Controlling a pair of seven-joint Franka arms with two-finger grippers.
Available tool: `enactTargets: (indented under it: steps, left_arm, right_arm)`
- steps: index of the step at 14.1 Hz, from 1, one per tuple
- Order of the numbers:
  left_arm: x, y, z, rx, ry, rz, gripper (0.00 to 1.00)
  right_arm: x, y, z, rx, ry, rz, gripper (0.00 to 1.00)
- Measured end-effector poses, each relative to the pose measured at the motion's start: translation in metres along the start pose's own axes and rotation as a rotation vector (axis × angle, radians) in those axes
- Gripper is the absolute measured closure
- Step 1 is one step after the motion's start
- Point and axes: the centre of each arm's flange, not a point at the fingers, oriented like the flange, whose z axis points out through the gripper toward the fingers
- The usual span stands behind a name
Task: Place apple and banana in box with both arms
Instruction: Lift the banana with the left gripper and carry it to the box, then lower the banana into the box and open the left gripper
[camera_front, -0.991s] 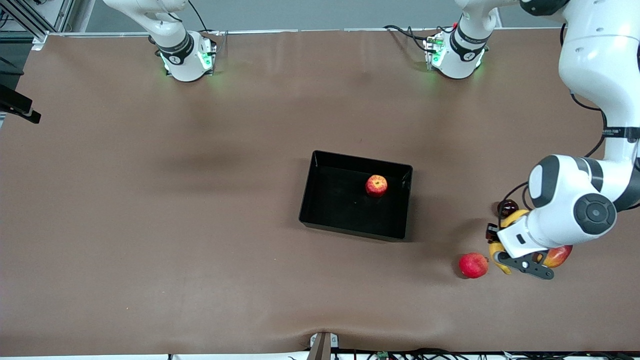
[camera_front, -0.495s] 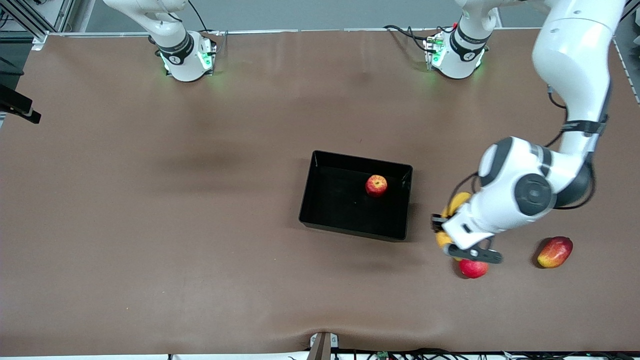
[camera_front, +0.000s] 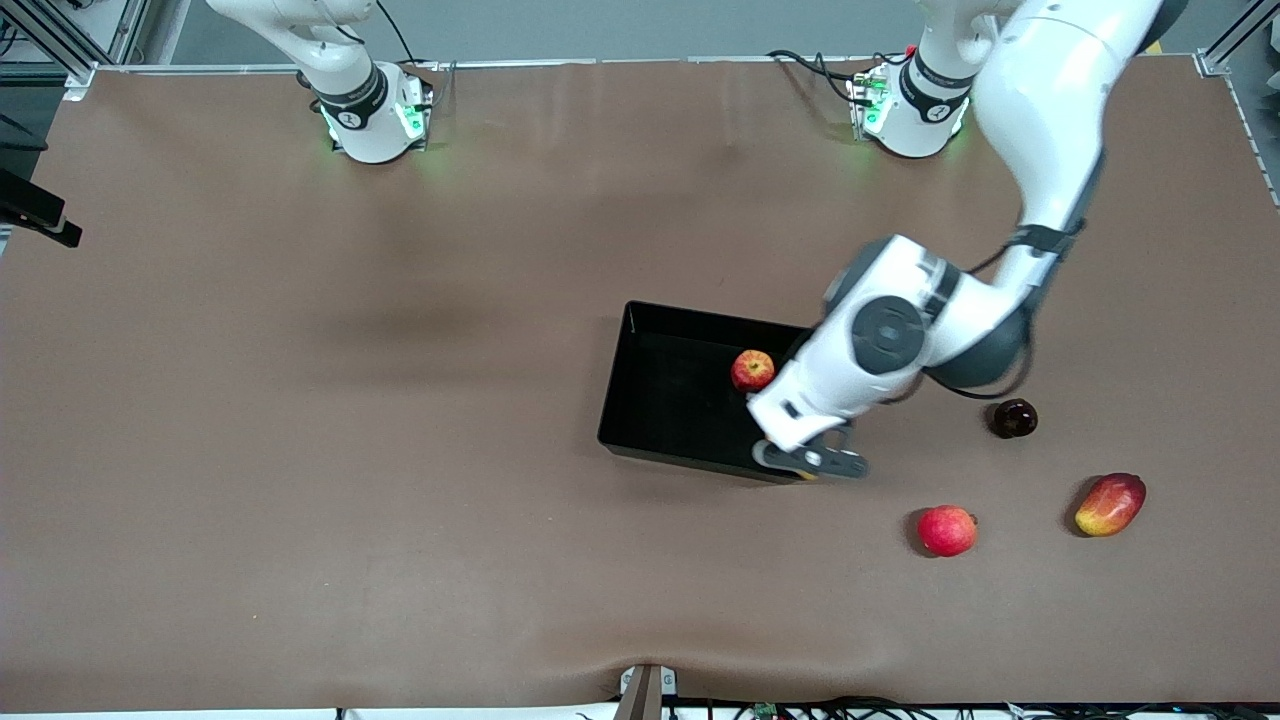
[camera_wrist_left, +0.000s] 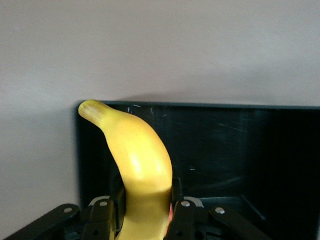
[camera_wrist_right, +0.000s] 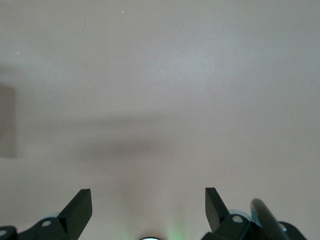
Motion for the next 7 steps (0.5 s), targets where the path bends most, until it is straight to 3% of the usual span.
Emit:
enactTargets:
  steps: [7]
  left_arm:
    - [-0.026, 0.084, 0.054, -0.025, 0.045, 0.026, 0.62]
  right_arm:
    - [0.000, 0.003, 0.000, 0.000, -0.001, 0.005, 0.00]
